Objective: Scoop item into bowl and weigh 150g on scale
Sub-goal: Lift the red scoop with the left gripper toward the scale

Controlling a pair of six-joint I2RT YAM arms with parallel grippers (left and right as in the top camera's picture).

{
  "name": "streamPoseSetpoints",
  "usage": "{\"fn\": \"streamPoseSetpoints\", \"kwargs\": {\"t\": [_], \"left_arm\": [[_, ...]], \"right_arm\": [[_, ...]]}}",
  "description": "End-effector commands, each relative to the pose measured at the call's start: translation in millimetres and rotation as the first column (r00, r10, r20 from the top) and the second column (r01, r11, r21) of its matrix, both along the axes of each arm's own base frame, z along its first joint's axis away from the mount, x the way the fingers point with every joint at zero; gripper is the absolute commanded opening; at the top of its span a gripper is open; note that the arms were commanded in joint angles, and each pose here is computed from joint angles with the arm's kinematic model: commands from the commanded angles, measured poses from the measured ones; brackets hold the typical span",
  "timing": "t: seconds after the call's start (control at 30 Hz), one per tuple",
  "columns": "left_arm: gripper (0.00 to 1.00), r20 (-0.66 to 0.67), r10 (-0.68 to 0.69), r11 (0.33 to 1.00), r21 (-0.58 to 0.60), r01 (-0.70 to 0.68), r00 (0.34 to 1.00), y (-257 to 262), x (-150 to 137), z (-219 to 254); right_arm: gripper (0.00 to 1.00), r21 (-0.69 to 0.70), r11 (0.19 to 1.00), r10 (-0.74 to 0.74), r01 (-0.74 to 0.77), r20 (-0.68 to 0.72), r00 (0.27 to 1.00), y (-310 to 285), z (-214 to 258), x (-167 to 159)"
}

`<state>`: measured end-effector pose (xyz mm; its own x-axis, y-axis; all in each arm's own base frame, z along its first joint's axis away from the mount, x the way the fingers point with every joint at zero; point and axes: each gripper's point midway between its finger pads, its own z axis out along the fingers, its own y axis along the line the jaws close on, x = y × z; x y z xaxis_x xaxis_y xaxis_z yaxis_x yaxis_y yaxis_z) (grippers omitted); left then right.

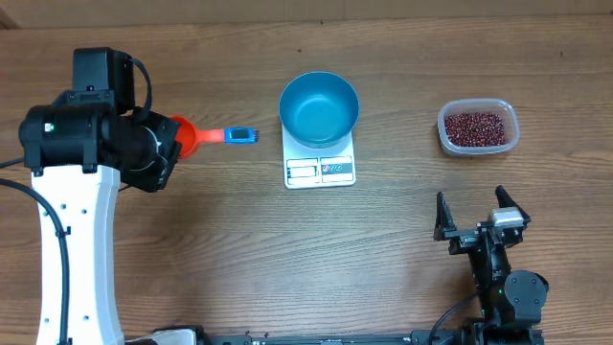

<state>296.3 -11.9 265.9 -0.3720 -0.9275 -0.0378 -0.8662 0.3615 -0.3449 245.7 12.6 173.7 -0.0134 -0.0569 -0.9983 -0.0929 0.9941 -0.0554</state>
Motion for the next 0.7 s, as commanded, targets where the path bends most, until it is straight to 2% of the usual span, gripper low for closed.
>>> {"fn": "streamPoseSetpoints", "kwargs": {"t": [0.0, 0.43, 0.67], "left_arm": [[0.04, 0.028, -0.036, 0.999, -0.025, 0.037, 0.999, -24.8, -2.6, 9.3], [0.05, 0.048, -0.006, 0.992, 0.125, 0.0, 0.999, -82.5, -12.2, 3.2], [0.04, -0.048, -0.066, 0.983, 0.166, 0.073, 0.997, -132.2, 11.0, -46.2]], "right_arm": [[1.0, -0.001, 1.0, 0.004, -0.004, 0.004, 1.0, 1.2, -1.9, 0.0], [1.0, -0.001, 1.0, 0.004, -0.004, 0.004, 1.0, 1.2, -1.9, 0.0], [1.0, -0.001, 1.0, 0.004, -0.004, 0.004, 1.0, 1.2, -1.9, 0.0]]}}
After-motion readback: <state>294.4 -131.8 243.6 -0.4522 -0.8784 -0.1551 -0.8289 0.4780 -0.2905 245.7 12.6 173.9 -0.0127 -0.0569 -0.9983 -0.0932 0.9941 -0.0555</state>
